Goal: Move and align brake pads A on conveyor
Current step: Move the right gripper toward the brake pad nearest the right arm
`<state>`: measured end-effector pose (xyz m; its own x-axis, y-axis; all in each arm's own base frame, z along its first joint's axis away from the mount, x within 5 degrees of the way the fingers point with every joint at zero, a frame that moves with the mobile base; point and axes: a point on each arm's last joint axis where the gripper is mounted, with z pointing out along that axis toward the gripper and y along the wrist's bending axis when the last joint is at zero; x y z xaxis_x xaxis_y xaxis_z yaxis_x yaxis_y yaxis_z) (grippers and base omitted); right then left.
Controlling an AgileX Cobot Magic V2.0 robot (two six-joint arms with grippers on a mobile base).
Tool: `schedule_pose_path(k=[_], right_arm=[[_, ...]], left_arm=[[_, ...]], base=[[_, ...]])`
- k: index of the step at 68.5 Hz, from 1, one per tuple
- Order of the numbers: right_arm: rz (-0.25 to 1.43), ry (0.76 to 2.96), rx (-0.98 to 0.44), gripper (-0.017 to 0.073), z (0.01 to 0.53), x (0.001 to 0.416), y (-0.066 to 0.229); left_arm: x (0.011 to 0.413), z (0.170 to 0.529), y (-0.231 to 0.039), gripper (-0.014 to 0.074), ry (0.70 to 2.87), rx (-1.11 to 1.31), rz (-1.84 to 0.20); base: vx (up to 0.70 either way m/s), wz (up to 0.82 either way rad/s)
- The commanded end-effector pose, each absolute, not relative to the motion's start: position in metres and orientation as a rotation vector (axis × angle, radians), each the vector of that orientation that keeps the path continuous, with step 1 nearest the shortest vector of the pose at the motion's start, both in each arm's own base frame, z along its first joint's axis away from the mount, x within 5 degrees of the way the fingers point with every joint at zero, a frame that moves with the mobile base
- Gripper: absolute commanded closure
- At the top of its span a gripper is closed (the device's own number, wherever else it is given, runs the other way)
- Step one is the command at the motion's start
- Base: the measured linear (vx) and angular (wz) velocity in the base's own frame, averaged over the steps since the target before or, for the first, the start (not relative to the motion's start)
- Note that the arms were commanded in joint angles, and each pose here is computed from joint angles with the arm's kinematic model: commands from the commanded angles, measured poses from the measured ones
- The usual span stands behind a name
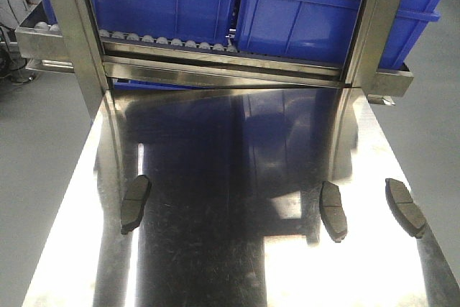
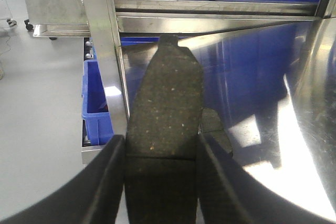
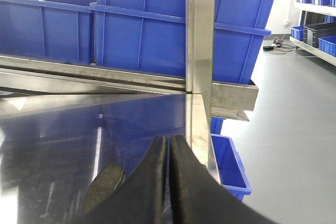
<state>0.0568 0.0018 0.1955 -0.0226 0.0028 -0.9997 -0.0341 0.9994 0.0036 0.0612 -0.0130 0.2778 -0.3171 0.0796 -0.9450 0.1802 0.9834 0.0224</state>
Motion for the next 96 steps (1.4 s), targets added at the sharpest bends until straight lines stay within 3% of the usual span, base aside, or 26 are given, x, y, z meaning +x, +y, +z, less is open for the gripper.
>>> schedule_pose_path(k=[1, 68, 81, 96], right_arm=[[0.018, 1.521, -0.029, 0.0563, 0.197, 0.056, 0.002], [0.004, 1.505, -0.042, 0.0563, 0.201, 0.056, 0.002], [-0.005, 1.592, -0.041, 0.0561, 0.242, 0.060, 0.001], [-0.033, 1.861, -0.047, 0.0561, 0.302, 0.102, 0.001]], left_arm=[[0.063, 0.296, -0.013, 0.0503, 1.780, 0.154, -0.118], [0.063, 0.296, -0.013, 0.0503, 1.780, 0.154, -0.118], [0.063, 0.296, -0.013, 0.0503, 1.780, 0.154, -0.118], [0.063, 0.296, -0.013, 0.0503, 1.780, 0.154, -0.118]], base=[[0.00, 0.00], [0.00, 0.00], [0.00, 0.00], [0.00, 0.00]])
